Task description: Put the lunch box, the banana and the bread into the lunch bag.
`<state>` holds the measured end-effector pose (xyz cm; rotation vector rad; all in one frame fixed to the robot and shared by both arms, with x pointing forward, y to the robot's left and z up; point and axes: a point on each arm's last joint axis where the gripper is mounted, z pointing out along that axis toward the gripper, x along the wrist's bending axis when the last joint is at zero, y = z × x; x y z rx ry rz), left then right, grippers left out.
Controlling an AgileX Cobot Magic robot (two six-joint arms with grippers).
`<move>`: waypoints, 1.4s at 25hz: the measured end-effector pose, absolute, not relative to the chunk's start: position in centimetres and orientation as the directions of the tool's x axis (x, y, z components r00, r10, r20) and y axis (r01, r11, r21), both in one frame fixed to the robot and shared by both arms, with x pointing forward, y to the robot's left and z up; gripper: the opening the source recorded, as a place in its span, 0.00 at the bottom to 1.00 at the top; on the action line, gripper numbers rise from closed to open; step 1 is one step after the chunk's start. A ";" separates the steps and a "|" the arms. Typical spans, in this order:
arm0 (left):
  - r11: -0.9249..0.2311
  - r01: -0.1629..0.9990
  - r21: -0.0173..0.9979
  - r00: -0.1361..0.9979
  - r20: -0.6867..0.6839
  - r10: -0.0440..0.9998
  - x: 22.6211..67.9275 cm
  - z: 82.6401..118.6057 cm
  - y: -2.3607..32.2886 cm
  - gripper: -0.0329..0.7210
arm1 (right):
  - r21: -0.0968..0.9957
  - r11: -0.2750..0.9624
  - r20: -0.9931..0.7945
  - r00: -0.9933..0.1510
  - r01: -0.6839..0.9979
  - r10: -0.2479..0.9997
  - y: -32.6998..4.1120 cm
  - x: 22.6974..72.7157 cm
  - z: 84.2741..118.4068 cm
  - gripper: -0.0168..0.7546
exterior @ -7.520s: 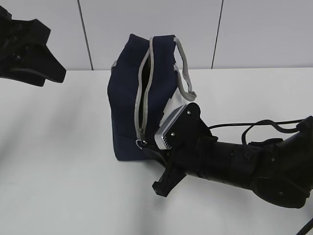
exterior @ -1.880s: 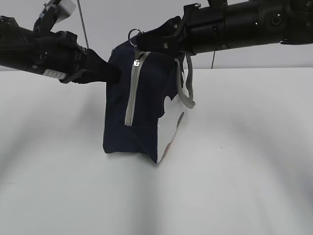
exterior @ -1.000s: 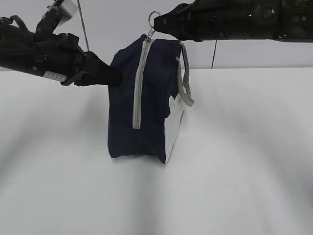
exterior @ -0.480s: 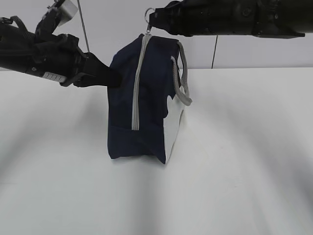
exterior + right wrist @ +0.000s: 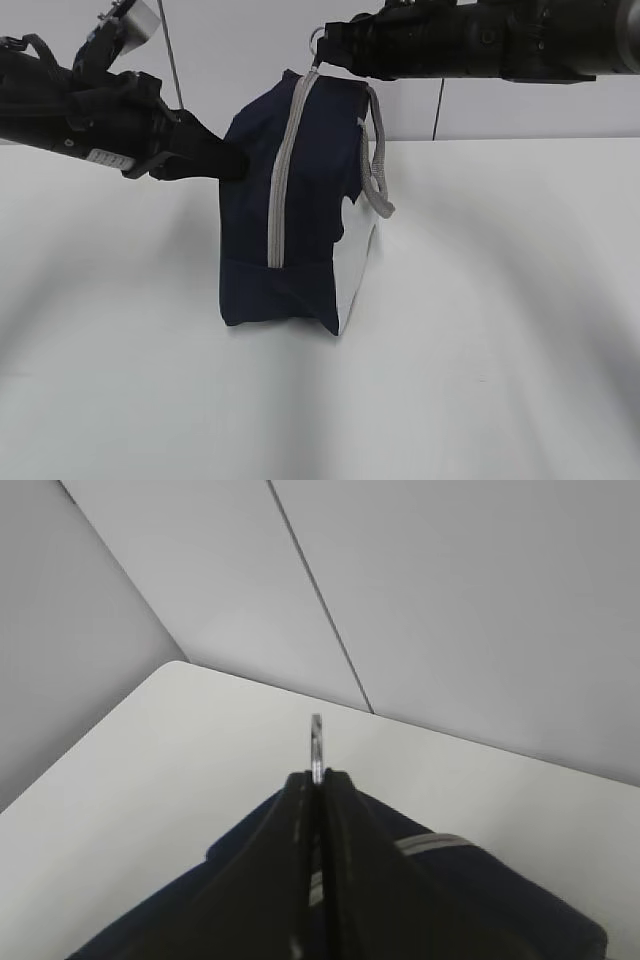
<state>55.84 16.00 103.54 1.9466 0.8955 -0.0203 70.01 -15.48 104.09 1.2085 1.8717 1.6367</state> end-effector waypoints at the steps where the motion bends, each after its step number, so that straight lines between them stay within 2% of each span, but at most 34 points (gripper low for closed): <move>1: -0.273 0.593 0.758 0.731 -0.364 0.577 55.8 103.5 16.0 0.05 | 0.931 -0.052 0.258 -0.553 0.360 0.792 -15.7 70.3 103.9 0.00; 7: -0.286 0.589 0.756 0.736 -0.357 0.575 55.8 103.5 16.0 0.05 | 0.911 -0.096 0.329 -0.566 0.401 0.756 -16.6 71.9 102.8 0.00; 24: -0.322 0.584 0.745 0.756 -0.355 0.550 55.5 103.3 16.0 0.05 | 0.901 -0.134 0.381 -0.606 0.412 0.698 -19.2 75.6 100.8 0.00; 35: -0.347 0.576 0.741 0.766 -0.339 0.546 55.4 103.2 16.1 0.05 | 0.889 -0.153 0.420 -0.636 0.431 0.647 -18.7 78.5 97.7 0.00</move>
